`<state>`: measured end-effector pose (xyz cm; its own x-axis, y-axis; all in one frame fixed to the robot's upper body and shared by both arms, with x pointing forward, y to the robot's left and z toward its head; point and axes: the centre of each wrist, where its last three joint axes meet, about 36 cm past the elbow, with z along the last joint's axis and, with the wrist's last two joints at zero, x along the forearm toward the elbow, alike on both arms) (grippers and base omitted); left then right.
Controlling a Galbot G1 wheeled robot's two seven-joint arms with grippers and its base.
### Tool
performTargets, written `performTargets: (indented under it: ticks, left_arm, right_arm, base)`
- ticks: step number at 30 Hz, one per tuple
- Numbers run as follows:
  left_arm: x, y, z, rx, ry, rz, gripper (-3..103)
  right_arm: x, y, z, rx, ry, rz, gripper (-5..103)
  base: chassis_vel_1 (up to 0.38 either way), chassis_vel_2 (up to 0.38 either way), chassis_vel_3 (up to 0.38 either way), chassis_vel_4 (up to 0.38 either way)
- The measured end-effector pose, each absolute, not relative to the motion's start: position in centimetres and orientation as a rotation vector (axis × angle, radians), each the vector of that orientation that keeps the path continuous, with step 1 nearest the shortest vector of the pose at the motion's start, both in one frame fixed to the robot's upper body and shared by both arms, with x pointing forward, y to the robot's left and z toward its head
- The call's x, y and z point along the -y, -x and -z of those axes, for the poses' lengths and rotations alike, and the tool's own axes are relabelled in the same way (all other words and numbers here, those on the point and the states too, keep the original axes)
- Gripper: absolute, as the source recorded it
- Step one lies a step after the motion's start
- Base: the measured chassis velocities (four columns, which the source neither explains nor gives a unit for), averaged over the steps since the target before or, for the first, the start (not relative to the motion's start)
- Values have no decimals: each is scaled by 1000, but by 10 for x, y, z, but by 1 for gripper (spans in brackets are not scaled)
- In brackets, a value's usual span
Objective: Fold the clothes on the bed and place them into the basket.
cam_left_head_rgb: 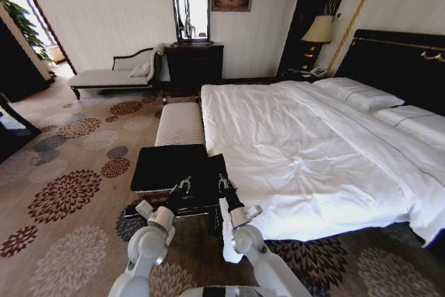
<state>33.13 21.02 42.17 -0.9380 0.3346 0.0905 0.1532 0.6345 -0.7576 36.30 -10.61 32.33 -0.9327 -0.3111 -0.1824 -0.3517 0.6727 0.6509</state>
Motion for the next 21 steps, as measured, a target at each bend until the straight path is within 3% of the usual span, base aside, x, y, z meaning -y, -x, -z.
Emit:
performTargets:
  ticks: [21]
  left_arm:
    - [-216, -337, -419, 2638, 391, -1182, 9]
  right_arm:
    - [94, -364, -317, -2833, 587, -1120, 9]
  base:
    - [-70, 97, 67, -101]
